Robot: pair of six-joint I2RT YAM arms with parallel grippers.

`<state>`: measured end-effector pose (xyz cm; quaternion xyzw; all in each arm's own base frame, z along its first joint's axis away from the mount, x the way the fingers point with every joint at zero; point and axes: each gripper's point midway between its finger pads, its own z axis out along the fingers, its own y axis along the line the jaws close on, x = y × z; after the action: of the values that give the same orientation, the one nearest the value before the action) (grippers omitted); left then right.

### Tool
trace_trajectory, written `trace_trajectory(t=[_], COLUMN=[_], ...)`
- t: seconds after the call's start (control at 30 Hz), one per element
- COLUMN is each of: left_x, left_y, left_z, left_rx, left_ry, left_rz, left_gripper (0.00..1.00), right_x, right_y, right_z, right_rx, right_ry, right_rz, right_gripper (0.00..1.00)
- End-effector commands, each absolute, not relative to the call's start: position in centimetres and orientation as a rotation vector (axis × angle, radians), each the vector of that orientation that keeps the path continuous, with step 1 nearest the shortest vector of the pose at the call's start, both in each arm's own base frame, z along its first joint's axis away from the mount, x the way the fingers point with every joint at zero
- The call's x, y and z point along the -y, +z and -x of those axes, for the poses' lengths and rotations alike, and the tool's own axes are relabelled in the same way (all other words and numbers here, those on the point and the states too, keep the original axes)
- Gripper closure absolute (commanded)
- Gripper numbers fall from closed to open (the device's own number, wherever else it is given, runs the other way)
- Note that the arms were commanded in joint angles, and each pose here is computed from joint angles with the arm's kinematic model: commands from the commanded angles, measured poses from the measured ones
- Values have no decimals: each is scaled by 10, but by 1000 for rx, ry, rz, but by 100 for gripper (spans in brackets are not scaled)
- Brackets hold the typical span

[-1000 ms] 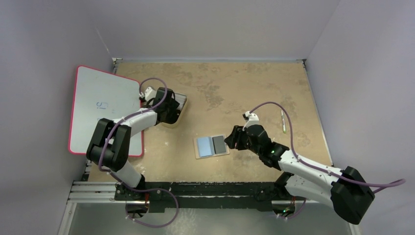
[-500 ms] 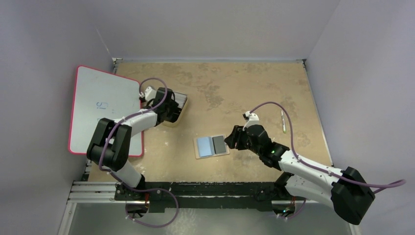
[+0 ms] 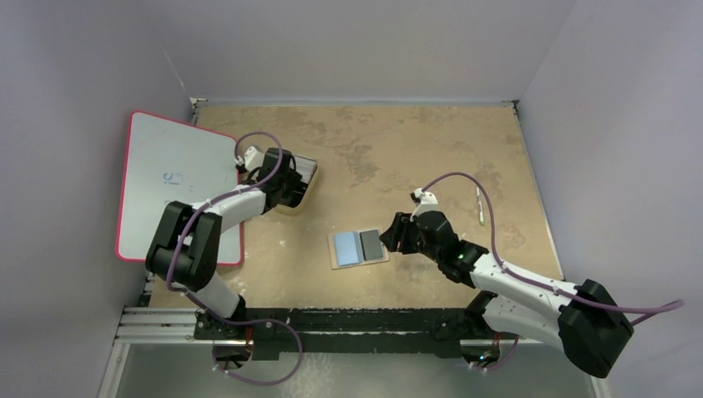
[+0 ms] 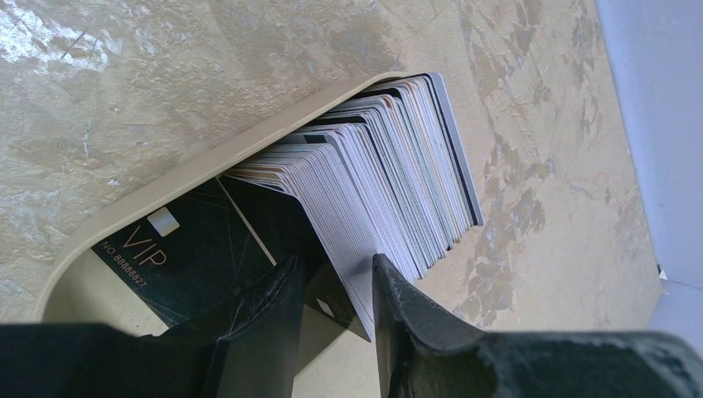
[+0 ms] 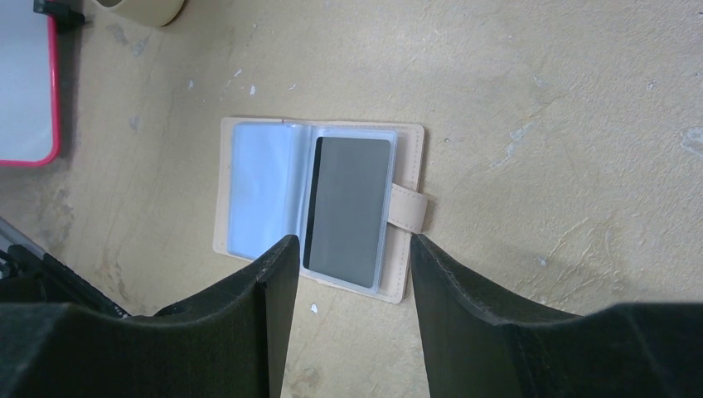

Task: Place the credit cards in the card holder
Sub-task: Pick up the credit card from the storage box.

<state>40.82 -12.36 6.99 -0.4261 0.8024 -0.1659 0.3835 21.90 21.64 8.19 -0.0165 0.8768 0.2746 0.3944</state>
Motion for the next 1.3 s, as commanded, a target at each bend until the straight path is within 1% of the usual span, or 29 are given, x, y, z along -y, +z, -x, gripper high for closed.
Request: trace_trajectory(t=[0.0,0.17,0.47,0.7,0.83,1.27], left_x=[129,130,131,129,132,137], left_y=[107,111,103,110,111,120], left_z=[-421,-421,-420,-418,-418,-416], left_rx=[-1933,-1927,-1952,-1941,-1945,-1929], left_ry=[-538,-550,-544,-543,-560,-617], left_rz=[1087,1084,1084,1085,1080,1092], left_gripper=[66,67,77,77,81,81], right_x=[-225,-225,-223,-225,-224,-222], right_y=[100,100,97,99,97,97], right_z=[-229,-229,-226,-226,-226,-224], right_rx=[-2163,-2161,-2175,-2170,-2174,-2179], right_ry=[729,729,729,743,739,736], right_rz=[35,34,30,32,28,26], right_gripper=[45,45,45,45,45,45])
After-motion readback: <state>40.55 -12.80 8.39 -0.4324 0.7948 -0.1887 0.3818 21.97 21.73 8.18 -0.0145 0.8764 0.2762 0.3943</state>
